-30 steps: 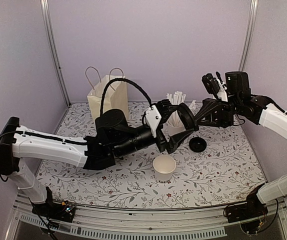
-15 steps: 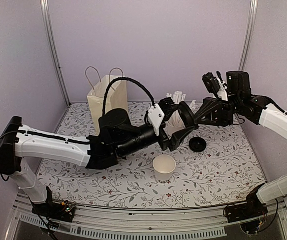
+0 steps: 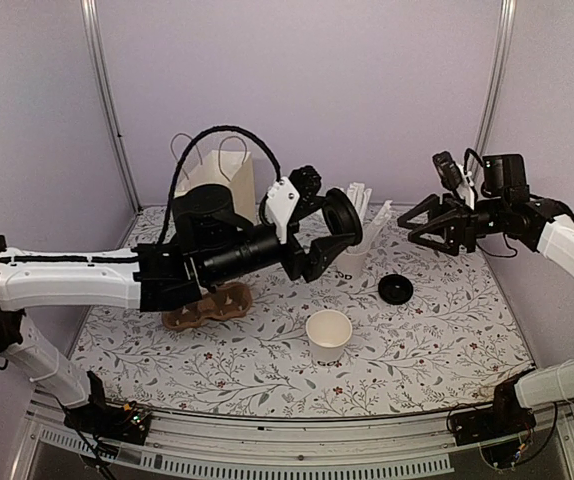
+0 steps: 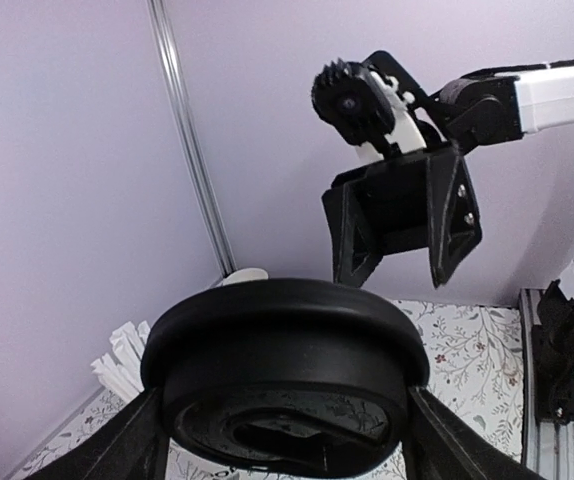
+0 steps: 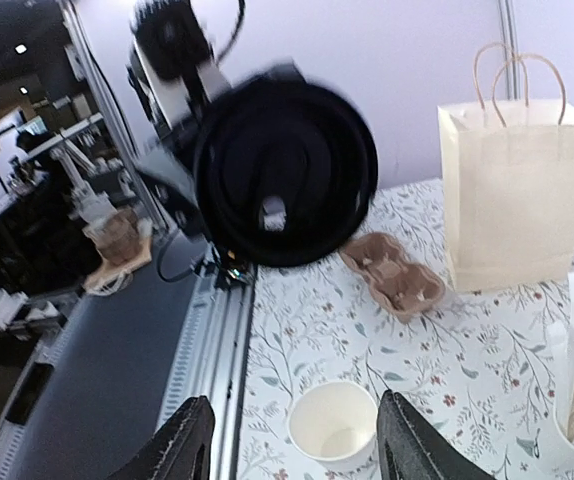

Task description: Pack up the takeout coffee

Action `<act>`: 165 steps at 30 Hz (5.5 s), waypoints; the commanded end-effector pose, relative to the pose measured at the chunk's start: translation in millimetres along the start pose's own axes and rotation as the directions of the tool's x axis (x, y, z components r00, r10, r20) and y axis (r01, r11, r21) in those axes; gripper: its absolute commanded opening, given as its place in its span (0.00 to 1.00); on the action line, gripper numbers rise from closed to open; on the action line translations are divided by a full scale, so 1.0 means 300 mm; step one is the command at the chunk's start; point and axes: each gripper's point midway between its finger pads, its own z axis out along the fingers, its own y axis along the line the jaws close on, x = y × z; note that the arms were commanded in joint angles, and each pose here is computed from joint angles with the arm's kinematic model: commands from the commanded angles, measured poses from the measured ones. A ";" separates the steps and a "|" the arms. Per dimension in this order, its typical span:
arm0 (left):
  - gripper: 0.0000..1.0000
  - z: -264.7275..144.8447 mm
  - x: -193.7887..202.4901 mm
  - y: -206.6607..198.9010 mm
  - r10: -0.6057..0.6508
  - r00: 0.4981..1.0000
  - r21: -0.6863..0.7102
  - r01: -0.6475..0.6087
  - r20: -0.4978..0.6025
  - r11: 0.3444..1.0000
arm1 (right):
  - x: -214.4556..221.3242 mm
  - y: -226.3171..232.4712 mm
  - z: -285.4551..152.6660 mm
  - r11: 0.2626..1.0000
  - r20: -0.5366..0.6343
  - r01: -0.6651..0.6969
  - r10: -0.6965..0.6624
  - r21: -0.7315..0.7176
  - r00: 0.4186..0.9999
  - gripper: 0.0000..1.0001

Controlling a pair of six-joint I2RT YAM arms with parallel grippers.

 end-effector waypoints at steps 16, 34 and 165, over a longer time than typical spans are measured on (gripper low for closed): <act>0.77 -0.309 0.225 0.215 -0.294 0.749 -0.206 0.212 -0.594 0.955 | 0.777 -0.262 0.216 0.916 -0.701 0.367 -0.155 0.161 0.696 0.72; 0.73 -0.431 0.287 0.179 -0.310 0.568 -0.206 0.242 -0.762 0.948 | 0.917 -0.184 0.553 0.964 -0.699 0.247 -0.247 -0.103 0.671 0.57; 0.75 -0.218 0.649 -0.208 0.041 0.178 0.083 0.237 -0.983 0.968 | 0.784 -0.146 0.247 0.969 -0.605 0.246 -0.178 0.031 0.776 0.68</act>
